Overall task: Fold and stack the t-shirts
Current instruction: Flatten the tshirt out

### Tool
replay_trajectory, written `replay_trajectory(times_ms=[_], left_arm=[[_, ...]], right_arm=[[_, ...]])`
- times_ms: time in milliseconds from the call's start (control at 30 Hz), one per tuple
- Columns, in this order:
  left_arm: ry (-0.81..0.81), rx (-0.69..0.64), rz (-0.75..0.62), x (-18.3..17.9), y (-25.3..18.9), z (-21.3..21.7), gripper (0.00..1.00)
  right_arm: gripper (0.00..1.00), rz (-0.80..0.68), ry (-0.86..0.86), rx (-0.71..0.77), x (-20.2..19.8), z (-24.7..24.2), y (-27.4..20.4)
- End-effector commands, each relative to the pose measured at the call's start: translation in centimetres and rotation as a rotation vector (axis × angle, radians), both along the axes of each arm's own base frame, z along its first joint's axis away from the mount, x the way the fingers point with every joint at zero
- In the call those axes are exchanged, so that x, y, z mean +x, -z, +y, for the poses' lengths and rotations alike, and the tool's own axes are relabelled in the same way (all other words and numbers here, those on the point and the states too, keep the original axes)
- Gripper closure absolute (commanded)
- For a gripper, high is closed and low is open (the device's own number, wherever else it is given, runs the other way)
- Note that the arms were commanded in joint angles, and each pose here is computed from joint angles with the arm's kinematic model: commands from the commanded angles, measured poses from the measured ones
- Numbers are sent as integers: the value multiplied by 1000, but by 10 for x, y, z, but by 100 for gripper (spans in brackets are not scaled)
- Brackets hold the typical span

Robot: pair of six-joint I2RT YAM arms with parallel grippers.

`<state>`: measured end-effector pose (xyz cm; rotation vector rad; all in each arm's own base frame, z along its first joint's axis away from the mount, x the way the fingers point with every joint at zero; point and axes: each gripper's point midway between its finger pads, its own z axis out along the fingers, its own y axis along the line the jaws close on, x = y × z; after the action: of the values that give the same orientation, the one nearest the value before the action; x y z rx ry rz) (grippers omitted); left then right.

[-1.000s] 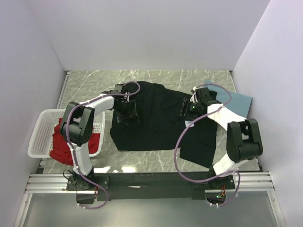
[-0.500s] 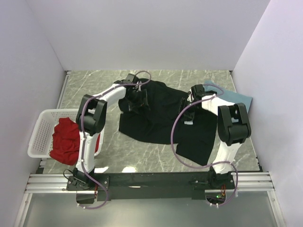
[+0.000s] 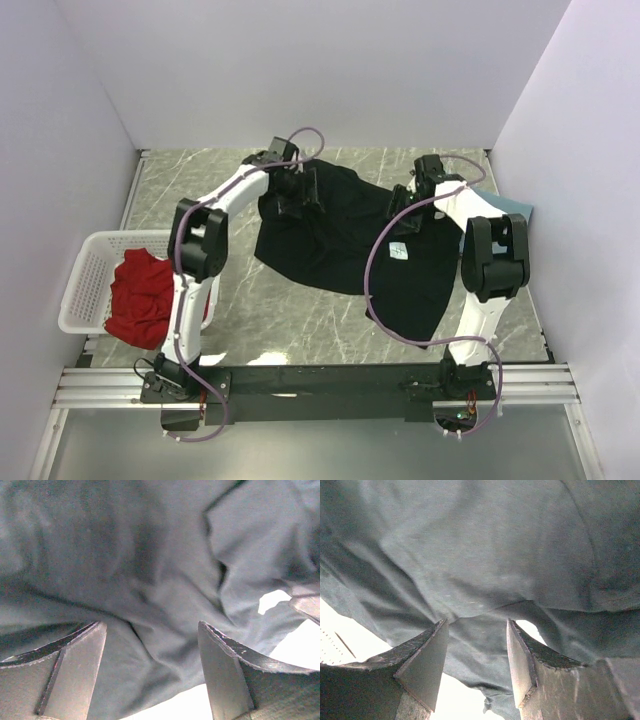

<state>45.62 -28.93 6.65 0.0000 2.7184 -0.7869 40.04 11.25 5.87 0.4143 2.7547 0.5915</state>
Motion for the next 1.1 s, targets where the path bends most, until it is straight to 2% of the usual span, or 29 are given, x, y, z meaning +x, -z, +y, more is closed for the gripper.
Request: replay_trajectory(times_ms=[0,133,300,433,567,867,1067], left_arm=[[-37,-100,-204,3,-114,0,21],[-107,-63,-208,-17,-130,20,20],[-221,146,-120,-53,-94,71,24],[-286,242,-62,-72,-66,100,37],[-333,334,-41,-82,-45,122,36],[-400,411,-22,-74,-14,156,35],[-331,266,-19,-68,4,142,35]], right_arm=[[43,-110,-80,-24,6,16,-47],[43,-133,-152,-11,-6,41,-58],[43,-114,-197,16,-26,60,-52],[44,-95,-216,25,-35,66,-45],[44,-76,-216,9,-44,64,-33],[44,0,-212,-22,-68,53,-2],[44,-3,-210,-30,-68,52,-4]])
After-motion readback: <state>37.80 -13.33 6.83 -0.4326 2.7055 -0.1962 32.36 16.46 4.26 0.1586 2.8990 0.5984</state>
